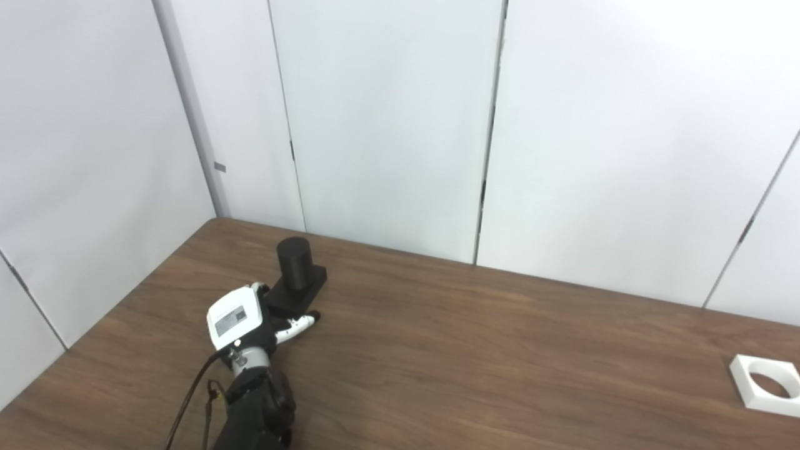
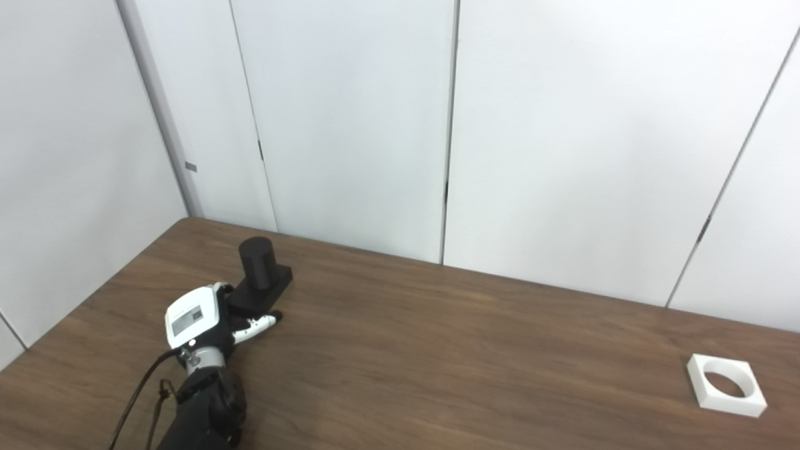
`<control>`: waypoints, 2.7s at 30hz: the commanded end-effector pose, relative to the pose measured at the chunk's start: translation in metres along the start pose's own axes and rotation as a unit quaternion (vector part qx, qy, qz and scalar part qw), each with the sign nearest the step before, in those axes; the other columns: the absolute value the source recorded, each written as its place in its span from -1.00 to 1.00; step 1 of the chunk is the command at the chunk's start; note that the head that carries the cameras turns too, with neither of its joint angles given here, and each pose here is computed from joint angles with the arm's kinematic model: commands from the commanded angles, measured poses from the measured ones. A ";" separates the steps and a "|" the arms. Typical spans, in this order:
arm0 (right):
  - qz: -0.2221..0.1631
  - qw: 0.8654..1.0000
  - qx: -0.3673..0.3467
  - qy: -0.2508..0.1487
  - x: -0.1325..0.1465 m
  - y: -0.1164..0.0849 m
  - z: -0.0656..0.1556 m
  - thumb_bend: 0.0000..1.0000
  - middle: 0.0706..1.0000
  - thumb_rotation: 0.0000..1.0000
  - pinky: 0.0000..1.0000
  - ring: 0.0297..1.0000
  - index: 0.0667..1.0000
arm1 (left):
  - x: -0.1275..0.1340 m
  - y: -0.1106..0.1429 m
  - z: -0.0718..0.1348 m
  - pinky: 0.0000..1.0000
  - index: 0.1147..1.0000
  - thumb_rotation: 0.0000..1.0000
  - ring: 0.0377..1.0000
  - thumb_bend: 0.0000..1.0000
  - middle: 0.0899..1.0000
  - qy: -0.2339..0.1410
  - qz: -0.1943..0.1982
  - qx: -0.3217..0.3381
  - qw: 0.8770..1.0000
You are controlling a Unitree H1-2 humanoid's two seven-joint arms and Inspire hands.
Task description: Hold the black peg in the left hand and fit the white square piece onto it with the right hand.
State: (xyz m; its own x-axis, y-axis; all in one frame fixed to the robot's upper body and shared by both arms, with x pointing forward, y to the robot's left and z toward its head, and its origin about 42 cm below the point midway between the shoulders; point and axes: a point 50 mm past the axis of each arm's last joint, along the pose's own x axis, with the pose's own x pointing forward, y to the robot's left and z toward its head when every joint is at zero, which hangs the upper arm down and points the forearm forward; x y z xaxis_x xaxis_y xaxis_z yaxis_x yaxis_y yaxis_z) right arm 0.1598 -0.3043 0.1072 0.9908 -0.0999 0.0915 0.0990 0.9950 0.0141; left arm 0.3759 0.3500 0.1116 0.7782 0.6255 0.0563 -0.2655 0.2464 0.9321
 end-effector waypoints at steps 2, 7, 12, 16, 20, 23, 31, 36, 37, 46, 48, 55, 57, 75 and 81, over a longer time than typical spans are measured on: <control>-0.007 1.000 0.014 0.001 -0.006 0.007 -0.001 0.36 0.86 0.90 1.00 0.95 0.87 | 0.015 0.018 0.013 0.73 0.52 0.15 0.77 0.80 0.72 -0.012 0.039 -0.007 0.999; -0.006 1.000 0.017 0.002 -0.006 0.007 0.000 0.34 0.85 0.91 1.00 0.96 0.87 | 0.016 0.018 0.012 0.71 0.49 0.16 0.76 0.81 0.70 -0.010 0.041 -0.004 0.999; -0.003 1.000 0.021 0.000 -0.006 0.007 0.000 0.36 0.86 0.88 1.00 0.97 0.88 | 0.017 0.019 0.012 0.72 0.38 0.12 0.75 0.79 0.68 -0.009 0.039 -0.010 0.999; -0.006 1.000 0.015 0.000 -0.006 0.007 0.001 0.34 0.85 0.91 1.00 0.97 0.88 | 0.016 0.020 0.012 0.65 0.12 0.02 0.70 0.70 0.59 -0.013 0.046 -0.017 0.999; -0.004 1.000 0.015 0.001 -0.007 0.007 0.000 0.36 0.86 0.91 1.00 0.97 0.89 | 0.015 0.019 0.011 0.52 -0.14 -0.35 0.63 0.52 0.48 -0.023 0.058 -0.040 0.997; -0.005 1.000 0.012 0.002 -0.007 0.007 0.001 0.38 0.85 0.91 1.00 0.97 0.88 | 0.014 0.019 0.010 0.48 -0.17 -0.80 0.62 0.09 0.45 -0.029 0.066 -0.069 0.995; -0.004 1.000 0.013 0.001 -0.007 0.007 0.001 0.35 0.85 0.92 1.00 0.97 0.89 | 0.013 0.017 0.007 0.40 -0.18 -0.90 0.59 0.04 0.37 -0.039 0.077 -0.095 0.992; -0.003 1.000 0.014 -0.001 -0.006 0.007 0.001 0.33 0.85 0.92 1.00 0.96 0.87 | 0.011 0.017 0.006 0.42 -0.18 -0.90 0.59 0.04 0.37 -0.038 0.070 -0.096 0.992; -0.003 1.000 0.013 -0.001 -0.006 0.007 0.001 0.32 0.84 0.92 1.00 0.95 0.87 | 0.011 0.016 0.005 0.42 -0.18 -0.90 0.58 0.04 0.37 -0.038 0.069 -0.094 0.992; -0.003 1.000 0.008 0.001 -0.006 0.008 0.002 0.37 0.84 0.91 1.00 0.94 0.86 | -0.003 0.018 0.004 0.39 -0.17 -0.90 0.55 0.04 0.40 -0.054 0.059 -0.110 0.991; -0.003 1.000 0.007 0.001 -0.006 0.009 0.002 0.37 0.84 0.91 1.00 0.94 0.86 | -0.009 0.020 0.006 0.37 -0.17 -0.90 0.54 0.03 0.40 -0.066 0.055 -0.116 0.989; 0.010 1.000 0.006 -0.007 -0.005 0.010 0.002 0.47 0.90 0.93 1.00 0.98 0.92 | -0.034 0.029 0.012 0.26 -0.17 -0.90 0.48 0.03 0.43 -0.114 0.021 -0.148 0.982; 0.016 1.000 0.008 -0.007 -0.004 0.009 0.002 0.53 0.92 0.94 1.00 1.00 0.93 | -0.043 0.033 0.012 0.27 -0.16 -0.89 0.50 0.02 0.44 -0.124 0.007 -0.153 0.980; 0.012 1.000 0.000 -0.007 -0.001 0.017 0.017 0.25 0.94 0.97 1.00 1.00 0.97 | -0.146 0.033 0.007 0.44 -0.16 -0.90 0.62 0.03 0.49 -0.241 -0.137 -0.231 0.933; 0.004 1.000 -0.008 -0.008 0.000 0.024 0.027 0.12 0.89 0.98 1.00 1.00 0.96 | -0.172 0.034 0.017 0.53 -0.16 -0.90 0.62 0.03 0.50 -0.284 -0.185 -0.252 0.906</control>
State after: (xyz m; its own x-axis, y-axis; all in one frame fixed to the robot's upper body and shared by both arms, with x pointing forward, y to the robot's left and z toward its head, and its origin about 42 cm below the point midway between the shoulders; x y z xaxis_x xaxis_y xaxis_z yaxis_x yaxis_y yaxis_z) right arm 0.1577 -0.2876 0.1211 0.9952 -0.0830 0.0525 0.0837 0.9964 -0.0107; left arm 0.2429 0.2503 0.1290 0.9979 0.0548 0.0357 -0.0645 0.7349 0.6751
